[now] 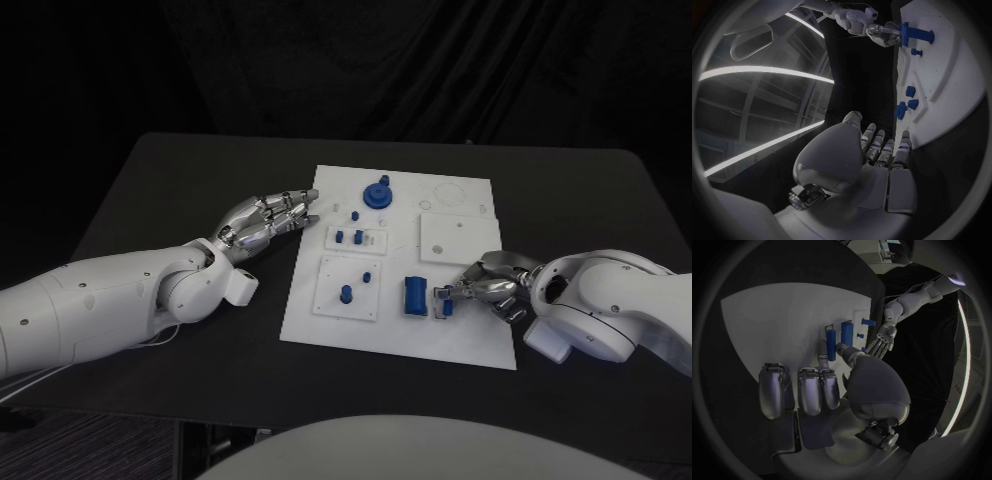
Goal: Assemble the parts on the task board
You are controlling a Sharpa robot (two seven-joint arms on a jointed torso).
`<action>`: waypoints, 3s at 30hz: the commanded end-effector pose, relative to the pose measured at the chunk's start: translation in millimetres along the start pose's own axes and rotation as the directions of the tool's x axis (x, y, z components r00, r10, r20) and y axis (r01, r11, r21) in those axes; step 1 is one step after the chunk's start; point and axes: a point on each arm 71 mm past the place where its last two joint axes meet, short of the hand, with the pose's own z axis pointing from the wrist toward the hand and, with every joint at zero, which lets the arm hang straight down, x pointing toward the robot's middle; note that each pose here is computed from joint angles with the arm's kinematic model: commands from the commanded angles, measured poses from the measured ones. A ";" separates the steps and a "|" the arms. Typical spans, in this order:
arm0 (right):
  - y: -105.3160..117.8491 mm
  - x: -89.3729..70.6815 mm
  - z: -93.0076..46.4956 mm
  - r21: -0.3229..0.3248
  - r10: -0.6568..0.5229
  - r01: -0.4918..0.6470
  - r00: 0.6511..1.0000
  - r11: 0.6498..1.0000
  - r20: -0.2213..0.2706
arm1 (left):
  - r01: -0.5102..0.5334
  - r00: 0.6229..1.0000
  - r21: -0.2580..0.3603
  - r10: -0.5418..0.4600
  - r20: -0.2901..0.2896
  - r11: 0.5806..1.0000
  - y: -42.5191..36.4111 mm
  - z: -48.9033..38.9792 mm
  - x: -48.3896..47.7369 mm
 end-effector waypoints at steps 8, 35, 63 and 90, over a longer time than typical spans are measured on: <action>1.1 2.9 1.6 0.011 -0.065 0.065 0.998 0.998 -0.028 | 0.015 1.000 0.017 -0.015 -0.017 1.000 -0.2 1.0 2.4; 1.5 1.7 2.7 0.001 -0.069 0.069 0.997 0.998 -0.017 | 0.017 1.000 0.013 -0.017 -0.020 1.000 0.5 1.0 2.2; -1.5 5.9 -15.0 -0.116 -0.341 0.345 0.938 0.931 0.058 | 0.017 1.000 0.009 -0.017 -0.016 1.000 0.9 -0.9 0.8; -2.8 10.0 -7.9 -0.090 -0.363 0.364 0.931 0.927 0.035 | 0.018 1.000 0.004 -0.018 -0.016 1.000 1.1 -1.8 0.1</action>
